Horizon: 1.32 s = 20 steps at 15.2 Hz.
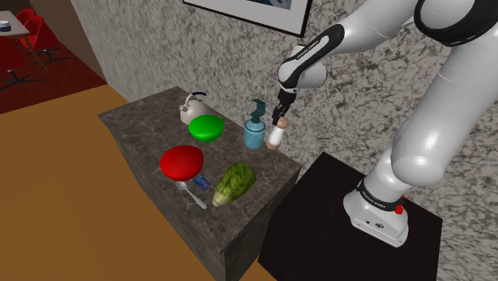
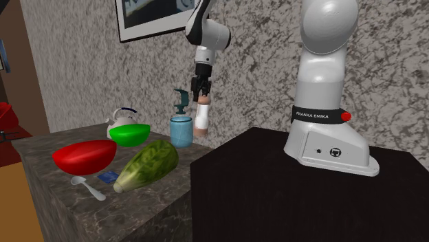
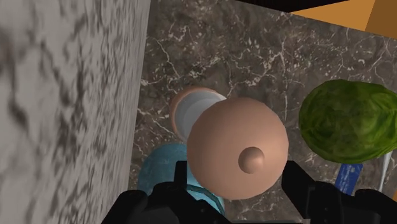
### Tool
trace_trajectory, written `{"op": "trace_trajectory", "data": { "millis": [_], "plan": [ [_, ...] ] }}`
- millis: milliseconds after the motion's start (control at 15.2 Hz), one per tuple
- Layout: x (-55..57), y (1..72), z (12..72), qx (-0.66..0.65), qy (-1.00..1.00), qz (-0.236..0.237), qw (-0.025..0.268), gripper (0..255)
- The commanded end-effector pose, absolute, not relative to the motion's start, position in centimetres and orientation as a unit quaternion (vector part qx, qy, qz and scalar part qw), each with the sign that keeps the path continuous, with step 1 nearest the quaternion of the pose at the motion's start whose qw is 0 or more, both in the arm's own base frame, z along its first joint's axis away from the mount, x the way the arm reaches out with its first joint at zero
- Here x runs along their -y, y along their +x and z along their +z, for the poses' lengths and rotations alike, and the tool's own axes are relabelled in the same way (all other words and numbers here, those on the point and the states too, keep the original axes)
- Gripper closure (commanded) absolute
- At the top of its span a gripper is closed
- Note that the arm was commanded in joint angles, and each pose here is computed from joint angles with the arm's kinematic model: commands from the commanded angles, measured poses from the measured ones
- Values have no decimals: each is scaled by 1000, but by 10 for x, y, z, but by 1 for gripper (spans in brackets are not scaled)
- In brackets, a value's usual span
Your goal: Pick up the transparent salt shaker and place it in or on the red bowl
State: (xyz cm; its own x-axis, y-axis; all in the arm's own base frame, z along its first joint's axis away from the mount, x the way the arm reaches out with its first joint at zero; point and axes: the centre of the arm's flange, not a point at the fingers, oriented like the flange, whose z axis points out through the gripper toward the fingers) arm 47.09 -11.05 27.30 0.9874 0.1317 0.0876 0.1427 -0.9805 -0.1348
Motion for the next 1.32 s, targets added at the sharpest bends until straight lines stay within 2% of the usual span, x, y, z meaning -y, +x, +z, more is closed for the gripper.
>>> {"op": "trace_trajectory", "data": {
  "millis": [0,792,1254],
  "plan": [
    [110,472,284,69,-994,-39,70,255],
    [110,472,345,69,-994,-39,70,255],
    [35,523,358,69,-994,-39,70,255]
  ]
}}
